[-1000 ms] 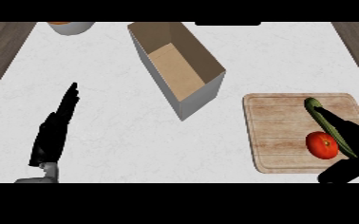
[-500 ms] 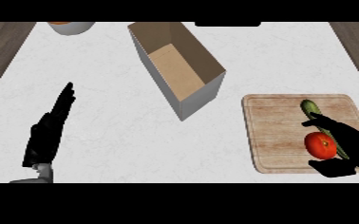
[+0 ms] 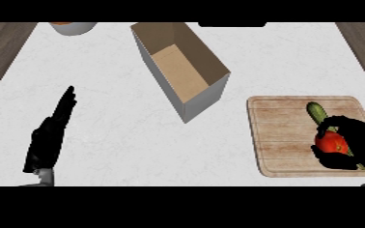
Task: Pick the tomato from the cutting board and place it in the cardboard box
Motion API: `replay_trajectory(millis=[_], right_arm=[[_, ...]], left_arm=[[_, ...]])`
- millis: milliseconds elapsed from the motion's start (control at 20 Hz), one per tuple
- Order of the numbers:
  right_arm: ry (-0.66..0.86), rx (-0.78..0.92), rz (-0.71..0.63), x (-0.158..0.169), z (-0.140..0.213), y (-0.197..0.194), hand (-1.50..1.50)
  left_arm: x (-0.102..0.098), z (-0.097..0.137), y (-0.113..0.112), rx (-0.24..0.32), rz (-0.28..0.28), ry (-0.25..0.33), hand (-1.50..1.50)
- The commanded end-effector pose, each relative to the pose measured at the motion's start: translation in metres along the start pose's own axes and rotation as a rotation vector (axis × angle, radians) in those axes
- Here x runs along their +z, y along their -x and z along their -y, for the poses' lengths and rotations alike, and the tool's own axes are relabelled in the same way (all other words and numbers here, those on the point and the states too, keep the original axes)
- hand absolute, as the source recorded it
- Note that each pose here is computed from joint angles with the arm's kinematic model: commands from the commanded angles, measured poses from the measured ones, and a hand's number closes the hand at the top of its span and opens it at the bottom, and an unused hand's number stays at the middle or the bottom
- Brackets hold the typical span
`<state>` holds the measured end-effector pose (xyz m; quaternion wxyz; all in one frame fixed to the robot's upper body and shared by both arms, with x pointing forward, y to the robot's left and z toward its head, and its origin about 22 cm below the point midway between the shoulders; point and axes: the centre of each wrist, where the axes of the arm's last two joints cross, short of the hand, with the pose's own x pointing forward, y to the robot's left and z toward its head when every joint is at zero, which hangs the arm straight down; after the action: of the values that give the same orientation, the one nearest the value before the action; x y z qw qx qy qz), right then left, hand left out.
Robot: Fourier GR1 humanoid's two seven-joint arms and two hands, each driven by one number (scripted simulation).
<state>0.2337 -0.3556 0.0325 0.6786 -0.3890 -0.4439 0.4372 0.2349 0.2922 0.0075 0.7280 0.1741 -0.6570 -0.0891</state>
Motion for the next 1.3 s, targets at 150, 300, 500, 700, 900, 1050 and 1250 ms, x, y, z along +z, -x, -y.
replay_trajectory(millis=[150, 300, 500, 700, 900, 1050, 1250], right_arm=[[0.087, 0.129, 0.032, -0.028, -0.019, -0.07, 1.5], [0.141, 0.166, 0.042, -0.039, -0.014, -0.114, 1.5], [0.194, 0.194, 0.039, -0.03, 0.017, -0.11, 1.5], [0.296, 0.126, 0.049, -0.01, 0.031, -0.111, 1.5], [0.332, -0.101, 0.276, -0.005, 0.064, -0.138, 1.5], [0.391, -0.228, 0.4, -0.003, 0.067, -0.158, 1.5], [0.379, -0.306, 0.542, 0.019, 0.101, -0.168, 1.5]], left_arm=[[0.0, -0.002, -0.003, -0.017, 0.004, -0.003, 0.0], [-0.003, 0.023, 0.0, 0.008, -0.003, 0.007, 0.0], [-0.009, 0.002, 0.003, 0.012, -0.016, -0.003, 0.0], [0.003, 0.003, -0.01, -0.007, -0.007, 0.0, 0.0], [-0.001, 0.002, -0.01, -0.001, -0.017, 0.0, 0.0], [-0.002, 0.012, -0.008, -0.008, -0.001, 0.005, 0.0], [-0.01, -0.008, -0.005, 0.007, -0.004, -0.002, 0.0]])
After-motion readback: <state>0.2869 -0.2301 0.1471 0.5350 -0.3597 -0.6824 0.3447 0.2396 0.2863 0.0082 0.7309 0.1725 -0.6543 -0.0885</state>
